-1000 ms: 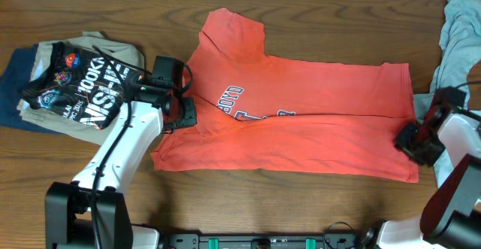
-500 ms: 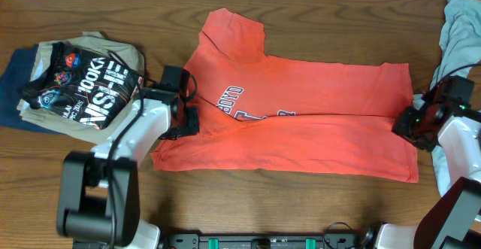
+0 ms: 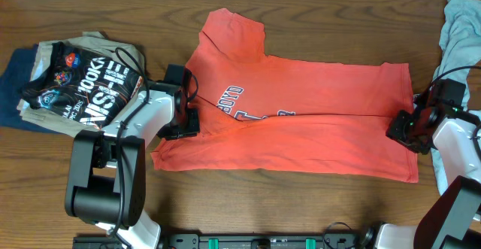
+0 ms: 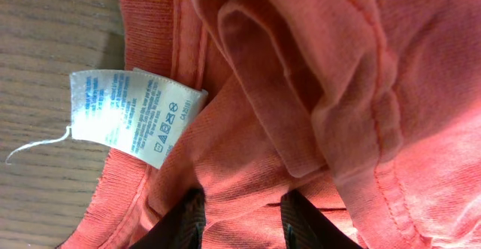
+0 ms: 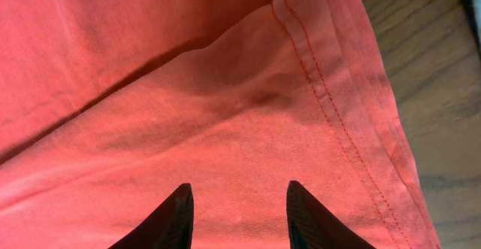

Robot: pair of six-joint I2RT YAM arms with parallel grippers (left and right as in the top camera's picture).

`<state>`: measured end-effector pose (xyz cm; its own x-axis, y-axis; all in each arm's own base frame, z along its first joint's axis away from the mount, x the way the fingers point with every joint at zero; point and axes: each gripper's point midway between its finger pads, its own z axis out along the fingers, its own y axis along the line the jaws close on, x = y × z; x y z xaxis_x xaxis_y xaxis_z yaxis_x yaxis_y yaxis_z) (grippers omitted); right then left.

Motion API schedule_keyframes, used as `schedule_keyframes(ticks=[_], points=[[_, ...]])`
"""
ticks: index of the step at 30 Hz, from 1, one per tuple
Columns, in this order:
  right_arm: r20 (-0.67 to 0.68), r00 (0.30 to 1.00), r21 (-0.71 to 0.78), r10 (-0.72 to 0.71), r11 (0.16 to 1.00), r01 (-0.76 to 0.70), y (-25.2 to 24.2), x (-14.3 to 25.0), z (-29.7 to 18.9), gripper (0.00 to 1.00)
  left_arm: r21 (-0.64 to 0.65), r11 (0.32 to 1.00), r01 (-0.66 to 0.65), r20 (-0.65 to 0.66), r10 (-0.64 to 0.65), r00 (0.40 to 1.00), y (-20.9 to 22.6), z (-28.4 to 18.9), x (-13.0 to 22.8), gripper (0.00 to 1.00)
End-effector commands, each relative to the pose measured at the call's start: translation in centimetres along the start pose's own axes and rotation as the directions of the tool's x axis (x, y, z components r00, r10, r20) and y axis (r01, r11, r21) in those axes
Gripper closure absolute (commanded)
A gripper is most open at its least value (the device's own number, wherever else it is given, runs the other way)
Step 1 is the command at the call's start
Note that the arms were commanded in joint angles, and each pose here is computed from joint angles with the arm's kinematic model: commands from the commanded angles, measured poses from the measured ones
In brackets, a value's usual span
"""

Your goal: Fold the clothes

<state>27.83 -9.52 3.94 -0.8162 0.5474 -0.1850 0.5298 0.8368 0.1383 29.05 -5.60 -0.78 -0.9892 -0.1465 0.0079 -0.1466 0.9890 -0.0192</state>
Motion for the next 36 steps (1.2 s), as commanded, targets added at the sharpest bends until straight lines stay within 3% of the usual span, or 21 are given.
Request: schedule_keyframes(ticks=[1, 8, 18, 27, 36], points=[[-0.005, 1.000, -0.001, -0.023, 1.000, 0.023, 0.2, 0.3, 0.1, 0.62, -0.110, 0.992, 0.056, -0.260, -0.083, 0.962, 3.0, 4.6, 7.6, 0.64], [-0.006, 1.000, -0.001, -0.030, 1.000, 0.030, 0.2, 0.3, 0.1, 0.61, -0.035, 0.993, 0.116, -0.409, -0.120, 0.904, 2.1, 5.4, 12.9, 0.64], [-0.009, 1.000, -0.001, -0.030, 1.000, 0.030, 0.2, 0.4, 0.1, 0.61, -0.023, 0.989, 0.145, -0.428, -0.141, 0.893, 1.7, 5.2, 13.3, 0.64], [-0.008, 1.000, 0.000, -0.030, 1.000, 0.030, 0.2, 0.4, 0.1, 0.61, 0.042, 0.943, 0.329, -0.493, -0.267, 0.828, -1.0, 4.7, 13.7, 0.65], [-0.005, 1.000, 0.022, -0.029, 0.999, 0.029, -0.2, 0.3, 0.1, 0.61, 0.016, 0.917, 0.399, -0.476, -0.344, 0.810, -0.9, 5.0, 13.9, 0.66]])
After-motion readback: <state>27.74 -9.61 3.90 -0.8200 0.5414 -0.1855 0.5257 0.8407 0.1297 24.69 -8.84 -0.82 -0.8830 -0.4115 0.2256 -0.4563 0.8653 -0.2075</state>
